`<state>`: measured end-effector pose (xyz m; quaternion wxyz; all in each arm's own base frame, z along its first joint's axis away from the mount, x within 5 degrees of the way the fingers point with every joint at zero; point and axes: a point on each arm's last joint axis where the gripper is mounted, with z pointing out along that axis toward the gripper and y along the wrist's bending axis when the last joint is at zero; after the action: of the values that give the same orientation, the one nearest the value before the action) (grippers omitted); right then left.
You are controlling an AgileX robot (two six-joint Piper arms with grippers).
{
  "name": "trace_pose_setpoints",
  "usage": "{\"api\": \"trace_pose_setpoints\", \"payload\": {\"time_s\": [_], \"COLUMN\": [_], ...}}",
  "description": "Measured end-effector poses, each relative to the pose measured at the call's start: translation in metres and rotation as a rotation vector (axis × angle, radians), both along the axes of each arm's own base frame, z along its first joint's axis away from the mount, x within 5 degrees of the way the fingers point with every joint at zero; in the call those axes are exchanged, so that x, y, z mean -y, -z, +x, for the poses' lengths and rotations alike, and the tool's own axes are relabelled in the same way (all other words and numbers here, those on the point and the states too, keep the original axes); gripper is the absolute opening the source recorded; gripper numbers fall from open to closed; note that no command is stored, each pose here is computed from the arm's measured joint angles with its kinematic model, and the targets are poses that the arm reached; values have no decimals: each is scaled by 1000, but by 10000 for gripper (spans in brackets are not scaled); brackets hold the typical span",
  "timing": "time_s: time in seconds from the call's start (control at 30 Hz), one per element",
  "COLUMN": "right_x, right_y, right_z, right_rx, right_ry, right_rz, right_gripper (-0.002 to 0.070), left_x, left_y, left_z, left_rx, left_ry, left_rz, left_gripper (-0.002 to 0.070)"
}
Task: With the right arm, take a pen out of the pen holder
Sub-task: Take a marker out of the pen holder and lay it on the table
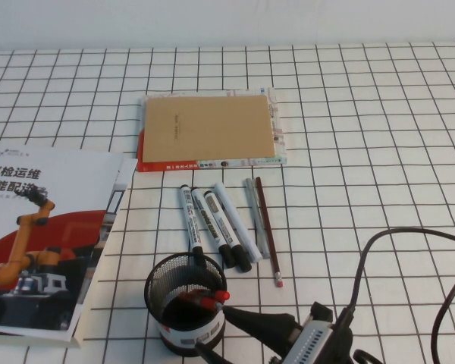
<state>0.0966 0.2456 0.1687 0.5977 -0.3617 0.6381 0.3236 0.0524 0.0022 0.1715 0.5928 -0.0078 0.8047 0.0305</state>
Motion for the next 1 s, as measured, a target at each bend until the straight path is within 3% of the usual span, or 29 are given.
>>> {"api": "trace_pose_setpoints", "payload": {"time_s": [1.0], "right_x": [-13], "right_y": [5], "right_z": [10], "right_rx": [-24], "right_ry": [73], "right_rz": [13], "right_gripper": [333], "left_x": [0], "left_y": [0], "left_z": [0], "left_rx": [0], "left_ry": [0], "left_rz": [0], "left_gripper": [-3]}}
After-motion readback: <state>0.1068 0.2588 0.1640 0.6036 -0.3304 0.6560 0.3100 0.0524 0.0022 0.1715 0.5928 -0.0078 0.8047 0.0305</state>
